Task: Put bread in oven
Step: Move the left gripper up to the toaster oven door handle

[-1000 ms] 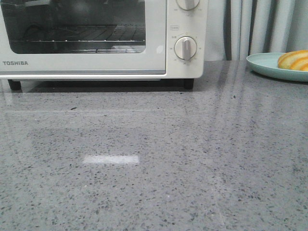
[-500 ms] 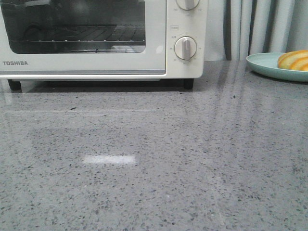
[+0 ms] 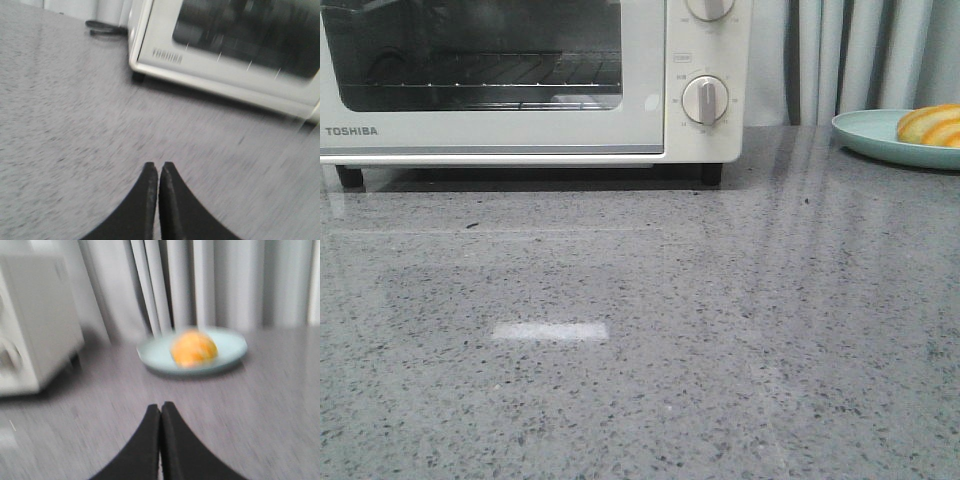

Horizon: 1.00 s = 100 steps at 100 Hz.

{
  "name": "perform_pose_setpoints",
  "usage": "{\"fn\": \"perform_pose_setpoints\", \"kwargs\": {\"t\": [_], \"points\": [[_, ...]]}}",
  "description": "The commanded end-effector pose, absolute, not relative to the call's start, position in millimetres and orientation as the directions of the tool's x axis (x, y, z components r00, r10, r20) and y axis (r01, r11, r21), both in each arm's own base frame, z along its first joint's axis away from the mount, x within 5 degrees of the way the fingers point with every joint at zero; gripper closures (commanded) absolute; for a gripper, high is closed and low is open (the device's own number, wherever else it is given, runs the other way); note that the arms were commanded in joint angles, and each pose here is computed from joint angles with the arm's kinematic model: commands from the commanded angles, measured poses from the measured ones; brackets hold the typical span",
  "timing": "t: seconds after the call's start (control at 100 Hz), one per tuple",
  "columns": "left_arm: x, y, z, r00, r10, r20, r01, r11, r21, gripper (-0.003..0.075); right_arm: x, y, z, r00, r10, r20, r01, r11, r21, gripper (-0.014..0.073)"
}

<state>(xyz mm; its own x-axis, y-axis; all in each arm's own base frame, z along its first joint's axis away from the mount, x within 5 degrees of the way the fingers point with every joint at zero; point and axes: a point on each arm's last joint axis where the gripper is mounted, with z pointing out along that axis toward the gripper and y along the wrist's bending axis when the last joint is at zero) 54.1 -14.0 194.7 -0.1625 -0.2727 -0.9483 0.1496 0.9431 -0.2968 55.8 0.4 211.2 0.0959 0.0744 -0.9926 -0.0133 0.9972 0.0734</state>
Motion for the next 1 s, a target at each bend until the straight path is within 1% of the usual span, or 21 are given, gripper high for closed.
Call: {"fn": "perform_pose_setpoints", "kwargs": {"t": [0.0,0.06,0.13,0.18,0.28,0.34,0.37,0.41,0.47,0.5,0.54,0.59,0.62,0.69,0.76,0.84,0.91,0.99], "points": [[54.1,-8.5,202.8,-0.023,-0.513,-0.858,0.138,0.849,-0.511,0.0741,50.6,0.5,226.8,0.307,0.154,-0.939,-0.052,0.988,0.144,0.0655],[54.1,-6.8,205.4,-0.005,-0.613,-0.79,0.137,0.782,-0.608,0.0741,50.1,-0.8,228.5,0.324,0.216,-0.921,-0.063,0.976,0.207,0.0654],[54.1,-6.4,206.1,-0.014,-0.711,-0.703,0.137,0.695,-0.706,0.0741,50.7,-1.1,226.5,0.303,0.233,-0.924,-0.061,0.972,0.226,0.0654],[54.2,-5.1,207.1,-0.006,-0.755,-0.656,0.134,0.649,-0.749,0.0741,51.0,-1.7,226.0,0.296,0.265,-0.918,-0.062,0.964,0.258,0.0654],[54.2,-2.1,208.6,0.015,-0.829,-0.56,0.128,0.557,-0.821,0.0741,50.8,-5.4,226.5,0.298,0.434,-0.85,-0.08,0.899,0.431,0.0654],[54.3,0.3,209.4,0.034,-0.864,-0.503,0.122,0.503,-0.856,0.0741,50.4,-7.0,227.4,0.309,0.484,-0.819,-0.088,0.872,0.482,0.0654],[54.3,0.9,209.5,0.037,-0.874,-0.484,0.121,0.485,-0.866,0.0741,50.1,-7.3,228.2,0.314,0.494,-0.811,-0.091,0.866,0.492,0.0654],[54.3,0.9,209.4,0.037,-0.877,-0.479,0.121,0.479,-0.869,0.0741,49.8,-7.1,230.1,0.314,0.494,-0.811,-0.093,0.866,0.492,0.0654],[54.0,0.9,210.9,0.039,-0.877,-0.48,0.124,0.481,-0.868,0.0741,49.1,-5.6,234.9,0.289,0.498,-0.818,-0.097,0.865,0.492,0.0654],[53.8,0.5,212.2,0.036,-0.877,-0.48,0.129,0.48,-0.868,0.0741,48.9,-4.1,236.9,0.256,0.501,-0.827,-0.098,0.865,0.493,0.0654],[52.9,-1.2,216.5,0.027,-0.861,-0.508,0.145,0.506,-0.85,0.0742,48.1,-2.4,242.5,0.227,0.492,-0.84,-0.099,0.87,0.483,0.0654],[51.4,-5.2,223.9,0.005,-0.808,-0.59,0.174,0.582,-0.795,0.0742,47.8,0.2,248.6,0.172,0.457,-0.873,-0.09,0.889,0.448,0.0654],[50.6,-8.0,229.2,-0.008,-0.754,-0.656,0.192,0.643,-0.741,0.0742,48.0,1.1,253.2,0.144,0.423,-0.894,-0.08,0.906,0.416,0.0654],[49.0,-14.2,246.7,-0.036,-0.629,-0.777,0.237,0.75,-0.618,0.0742,49.8,2.2,266.9,0.08,0.305,-0.949,-0.05,0.952,0.302,0.0654],[50.9,-19.4,266.2,-0.065,-0.494,-0.867,0.268,0.828,-0.492,0.0742,55.3,1.6,282.5,0.024,0.153,-0.988,-0.021,0.988,0.153,0.0654],[60.8,-24.6,290.6,-0.101,-0.351,-0.931,0.294,0.884,-0.365,0.0741,67.4,0.3,303.1,-0.012,0.012,-1.0,-0.003,1.0,0.012,0.0655],[75.5,-28.3,310.6,-0.117,-0.25,-0.961,0.308,0.911,-0.274,0.0741,80.3,-0.4,319.0,-0.031,-0.02,-0.999,0.004,1.0,-0.02,0.0654],[95.2,-33.2,333.3,-0.132,-0.159,-0.978,0.328,0.924,-0.194,0.0741,94.0,-0.3,334.8,-0.044,-0.022,-0.999,0.003,1.0,-0.022,0.0654]]}}
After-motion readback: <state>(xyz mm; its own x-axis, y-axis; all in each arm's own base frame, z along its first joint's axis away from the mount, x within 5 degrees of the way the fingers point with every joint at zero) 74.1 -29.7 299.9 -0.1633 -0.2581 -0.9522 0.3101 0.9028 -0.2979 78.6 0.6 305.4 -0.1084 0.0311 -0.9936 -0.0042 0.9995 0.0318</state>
